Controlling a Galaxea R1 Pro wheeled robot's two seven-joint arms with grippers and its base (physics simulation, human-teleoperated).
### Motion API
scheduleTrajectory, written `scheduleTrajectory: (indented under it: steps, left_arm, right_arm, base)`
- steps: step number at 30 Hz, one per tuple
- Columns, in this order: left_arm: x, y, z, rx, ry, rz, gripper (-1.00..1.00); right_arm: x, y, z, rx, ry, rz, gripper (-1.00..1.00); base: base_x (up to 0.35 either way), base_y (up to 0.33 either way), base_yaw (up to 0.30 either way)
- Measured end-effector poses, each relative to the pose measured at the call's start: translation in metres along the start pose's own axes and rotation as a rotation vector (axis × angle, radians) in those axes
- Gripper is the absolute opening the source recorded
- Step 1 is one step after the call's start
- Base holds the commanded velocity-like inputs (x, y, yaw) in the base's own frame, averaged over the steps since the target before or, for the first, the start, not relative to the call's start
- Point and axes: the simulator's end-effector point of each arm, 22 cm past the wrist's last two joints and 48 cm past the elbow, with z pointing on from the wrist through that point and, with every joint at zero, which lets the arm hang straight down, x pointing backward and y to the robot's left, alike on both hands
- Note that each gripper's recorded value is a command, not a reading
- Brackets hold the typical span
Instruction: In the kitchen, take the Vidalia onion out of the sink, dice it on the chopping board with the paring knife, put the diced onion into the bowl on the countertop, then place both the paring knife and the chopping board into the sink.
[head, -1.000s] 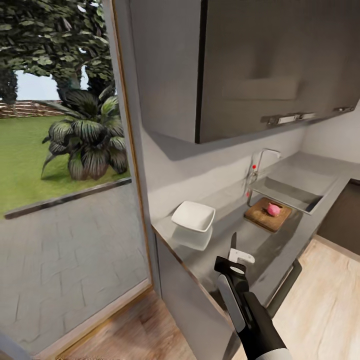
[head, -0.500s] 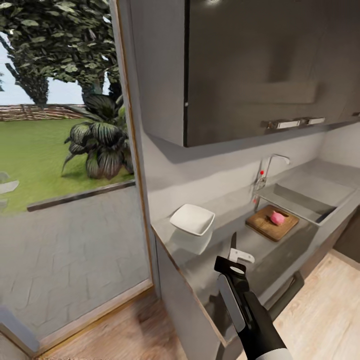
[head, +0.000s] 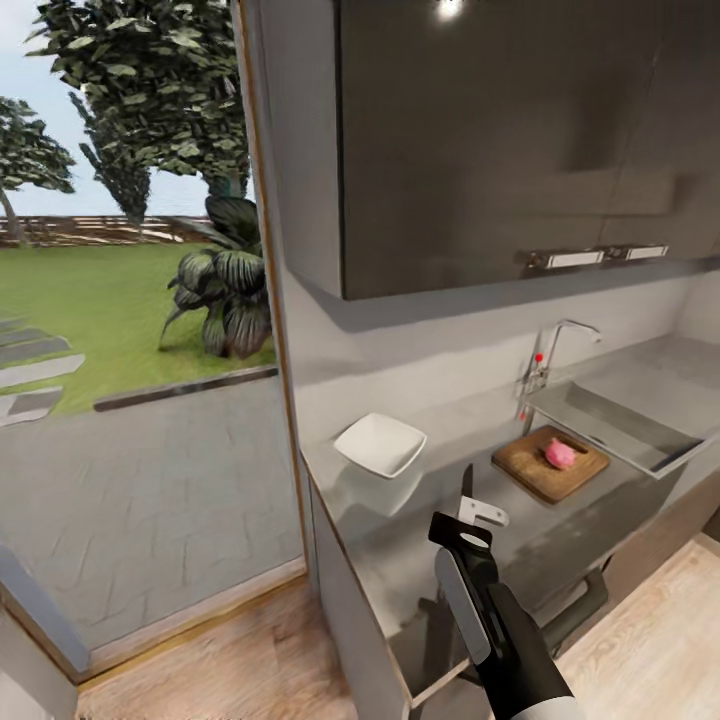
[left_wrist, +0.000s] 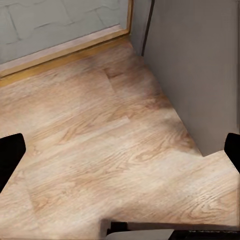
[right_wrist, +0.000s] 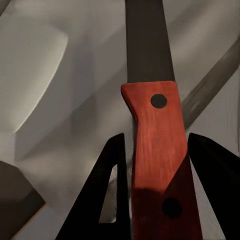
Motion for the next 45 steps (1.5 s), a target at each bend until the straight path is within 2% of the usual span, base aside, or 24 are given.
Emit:
scheduleTrajectory:
  steps: [17,45]
  left_arm:
    - [-0.007,0.000,0.000,0.001,-0.021,0.000,1.00]
    - [-0.019,-0.003,0.000,0.006,-0.056,0.002,1.00]
  right_arm:
    - [-0.009,0.002,-0.007,-0.007,-0.020,0.004,-1.00]
    - [-0.024,0.005,-0.019,-0.020,-0.051,0.011,-1.00]
  base:
    - [-0.007,-0.297,0.217]
    - [-0.124,-0.272,0.218]
